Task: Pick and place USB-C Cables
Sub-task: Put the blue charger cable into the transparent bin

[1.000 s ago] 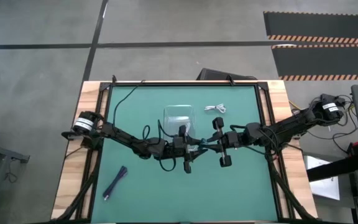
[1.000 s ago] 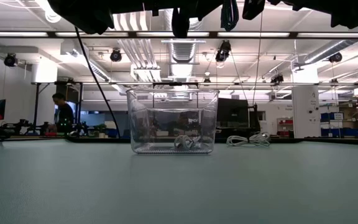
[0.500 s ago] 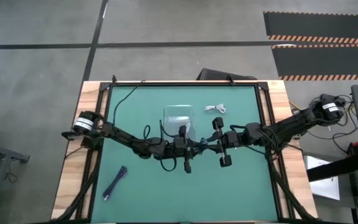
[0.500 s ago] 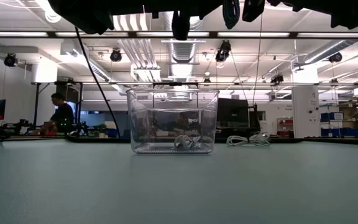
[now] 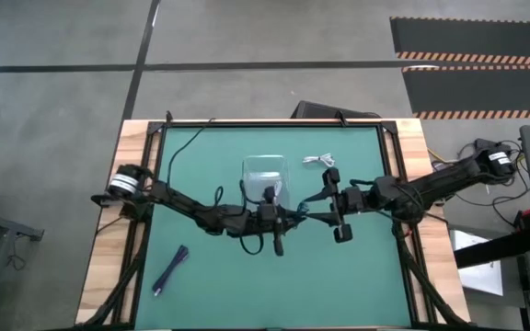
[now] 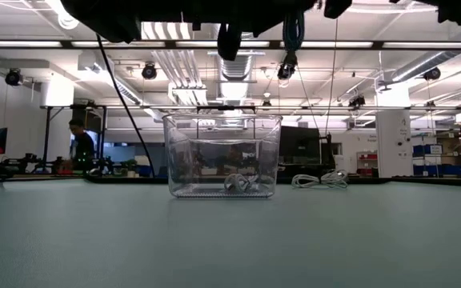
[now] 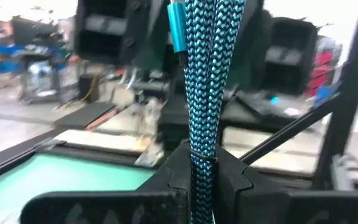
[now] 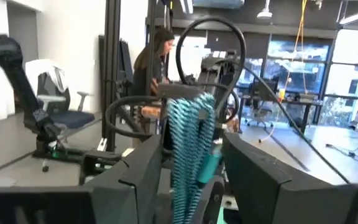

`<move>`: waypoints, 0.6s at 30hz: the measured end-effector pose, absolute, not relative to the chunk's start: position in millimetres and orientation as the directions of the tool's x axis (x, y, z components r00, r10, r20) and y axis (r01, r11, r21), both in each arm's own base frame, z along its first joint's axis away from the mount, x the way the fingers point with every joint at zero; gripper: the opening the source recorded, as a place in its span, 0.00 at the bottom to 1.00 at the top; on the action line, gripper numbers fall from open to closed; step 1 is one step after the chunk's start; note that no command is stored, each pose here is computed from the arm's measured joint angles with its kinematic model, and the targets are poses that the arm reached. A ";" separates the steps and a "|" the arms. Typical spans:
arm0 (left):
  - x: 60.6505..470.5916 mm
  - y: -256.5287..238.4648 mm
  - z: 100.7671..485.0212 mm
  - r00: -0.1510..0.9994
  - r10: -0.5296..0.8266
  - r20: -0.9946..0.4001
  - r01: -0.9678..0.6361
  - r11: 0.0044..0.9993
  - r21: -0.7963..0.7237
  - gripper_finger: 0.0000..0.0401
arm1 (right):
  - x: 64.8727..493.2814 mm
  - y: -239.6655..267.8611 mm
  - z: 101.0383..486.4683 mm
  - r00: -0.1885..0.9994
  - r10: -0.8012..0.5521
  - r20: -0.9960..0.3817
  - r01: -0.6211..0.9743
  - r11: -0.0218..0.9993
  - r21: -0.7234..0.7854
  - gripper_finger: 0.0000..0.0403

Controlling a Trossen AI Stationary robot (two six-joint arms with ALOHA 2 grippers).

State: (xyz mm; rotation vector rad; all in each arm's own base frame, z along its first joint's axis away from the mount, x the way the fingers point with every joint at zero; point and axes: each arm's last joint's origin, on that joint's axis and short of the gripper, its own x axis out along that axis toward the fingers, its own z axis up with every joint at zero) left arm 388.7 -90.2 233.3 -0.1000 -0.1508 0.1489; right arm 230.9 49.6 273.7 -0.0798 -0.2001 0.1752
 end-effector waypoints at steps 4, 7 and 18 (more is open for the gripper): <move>385.0 -87.2 238.0 0.978 0.200 0.058 -0.191 0.972 -0.137 0.03 | 216.0 46.4 282.9 0.969 0.182 0.169 -0.170 0.982 -0.082 0.42; 379.0 -82.2 246.3 0.969 0.245 -0.007 -0.243 0.955 -0.173 0.03 | 205.6 44.1 287.1 0.972 0.183 0.146 -0.172 0.982 -0.082 0.41; 351.2 -63.8 279.4 0.904 0.341 -0.259 -0.404 0.879 -0.252 0.03 | 184.8 39.6 295.4 0.975 0.184 0.126 -0.176 0.982 -0.072 0.37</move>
